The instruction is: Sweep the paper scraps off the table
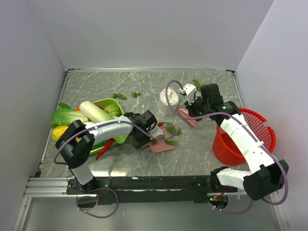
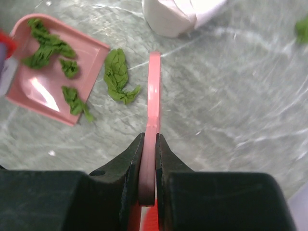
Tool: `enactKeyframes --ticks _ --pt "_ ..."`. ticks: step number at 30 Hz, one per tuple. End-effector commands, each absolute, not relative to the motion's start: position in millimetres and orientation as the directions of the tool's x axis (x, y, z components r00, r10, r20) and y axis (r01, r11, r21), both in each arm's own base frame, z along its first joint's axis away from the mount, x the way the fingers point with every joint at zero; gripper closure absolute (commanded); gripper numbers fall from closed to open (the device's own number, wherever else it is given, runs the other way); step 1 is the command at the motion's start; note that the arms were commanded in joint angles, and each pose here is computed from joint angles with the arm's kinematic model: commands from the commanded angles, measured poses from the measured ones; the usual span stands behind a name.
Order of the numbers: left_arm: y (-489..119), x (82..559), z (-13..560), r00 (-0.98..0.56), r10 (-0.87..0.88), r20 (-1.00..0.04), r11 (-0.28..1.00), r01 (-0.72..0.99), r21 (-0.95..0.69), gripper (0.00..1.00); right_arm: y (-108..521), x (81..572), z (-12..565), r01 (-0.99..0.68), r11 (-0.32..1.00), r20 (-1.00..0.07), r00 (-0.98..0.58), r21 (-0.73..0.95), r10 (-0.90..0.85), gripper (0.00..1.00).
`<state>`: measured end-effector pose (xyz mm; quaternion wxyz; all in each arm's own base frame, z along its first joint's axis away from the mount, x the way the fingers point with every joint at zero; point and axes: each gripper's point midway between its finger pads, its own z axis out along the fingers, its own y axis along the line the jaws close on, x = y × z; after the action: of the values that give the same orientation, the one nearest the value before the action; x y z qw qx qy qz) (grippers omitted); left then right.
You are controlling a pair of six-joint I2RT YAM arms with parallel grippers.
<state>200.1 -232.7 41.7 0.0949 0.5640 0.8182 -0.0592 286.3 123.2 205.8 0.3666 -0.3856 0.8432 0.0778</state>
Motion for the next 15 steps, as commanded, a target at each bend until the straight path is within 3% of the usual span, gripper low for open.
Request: enactKeyframes --ticks 1,7,15 --pt "-245 207 59 -0.349 0.895 -0.278 0.365 0.931 0.008 0.99 121 305 196 -0.531 0.845 -0.699 -0.582 -0.061 -0.416 1.00" --pt "-251 215 65 -0.346 0.896 -0.278 0.367 0.930 0.029 0.99 123 306 168 -0.443 0.896 -0.642 -0.693 0.018 -0.329 1.00" --pt "-259 229 61 -0.333 0.907 -0.257 0.362 0.929 0.074 0.99 174 269 154 -0.487 0.806 -0.576 -0.783 0.335 -0.234 1.00"
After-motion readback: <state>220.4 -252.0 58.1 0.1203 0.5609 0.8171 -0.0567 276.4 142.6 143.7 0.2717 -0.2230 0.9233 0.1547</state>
